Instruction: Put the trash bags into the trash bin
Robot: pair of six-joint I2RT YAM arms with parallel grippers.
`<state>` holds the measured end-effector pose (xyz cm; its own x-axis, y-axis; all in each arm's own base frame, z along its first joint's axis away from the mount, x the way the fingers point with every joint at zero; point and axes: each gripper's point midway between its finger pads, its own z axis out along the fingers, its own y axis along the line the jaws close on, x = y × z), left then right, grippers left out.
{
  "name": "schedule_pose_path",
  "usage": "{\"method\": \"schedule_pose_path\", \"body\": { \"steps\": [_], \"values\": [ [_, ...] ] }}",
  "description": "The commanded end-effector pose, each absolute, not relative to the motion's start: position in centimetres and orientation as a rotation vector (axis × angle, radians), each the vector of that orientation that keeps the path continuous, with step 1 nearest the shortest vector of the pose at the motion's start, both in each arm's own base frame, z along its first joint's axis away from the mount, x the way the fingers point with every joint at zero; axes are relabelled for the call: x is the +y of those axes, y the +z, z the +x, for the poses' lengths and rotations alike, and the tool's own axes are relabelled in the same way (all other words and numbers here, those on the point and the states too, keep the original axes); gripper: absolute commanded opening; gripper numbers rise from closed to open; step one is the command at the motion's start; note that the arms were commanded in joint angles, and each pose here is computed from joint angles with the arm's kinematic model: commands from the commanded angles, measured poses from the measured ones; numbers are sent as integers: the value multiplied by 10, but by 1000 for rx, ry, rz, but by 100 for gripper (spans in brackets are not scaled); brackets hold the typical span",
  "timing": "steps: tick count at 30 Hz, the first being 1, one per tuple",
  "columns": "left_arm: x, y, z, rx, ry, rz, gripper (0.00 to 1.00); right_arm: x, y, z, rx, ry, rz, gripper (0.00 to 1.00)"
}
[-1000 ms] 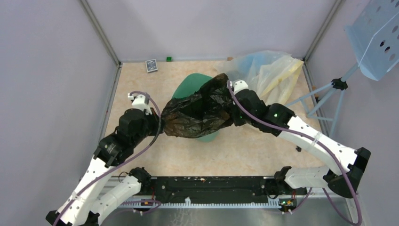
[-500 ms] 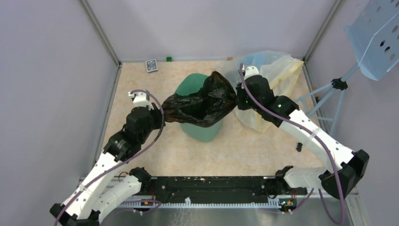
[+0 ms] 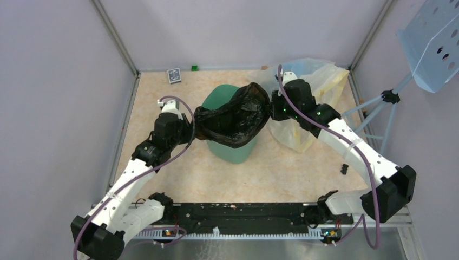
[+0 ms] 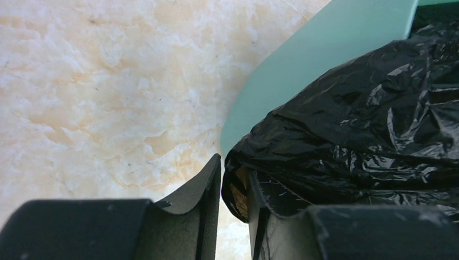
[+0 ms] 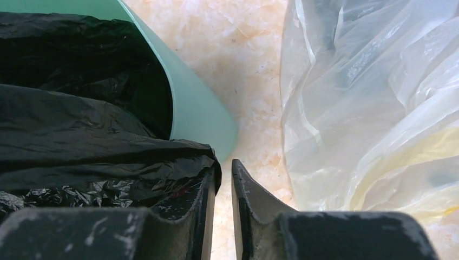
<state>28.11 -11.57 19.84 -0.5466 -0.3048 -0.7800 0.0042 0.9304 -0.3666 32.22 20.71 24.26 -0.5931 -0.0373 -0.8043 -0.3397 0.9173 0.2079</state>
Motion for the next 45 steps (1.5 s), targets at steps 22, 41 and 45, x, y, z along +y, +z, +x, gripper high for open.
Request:
{"method": "schedule_pose_path", "body": {
  "steps": [22, 41, 45],
  "values": [
    [-113, 279, 250, 2000, -472, 6, 97, 224, 365, 297, 1705, 630, -515, 51],
    [-184, 366, 289, 1633, -587, 637, 82, 233, 368, 317, 1700, 620, -504, 31],
    [-195, 368, 293, 1608, -625, 692, 79, 233, 367, 319, 1704, 618, -493, 31]
  ]
}}
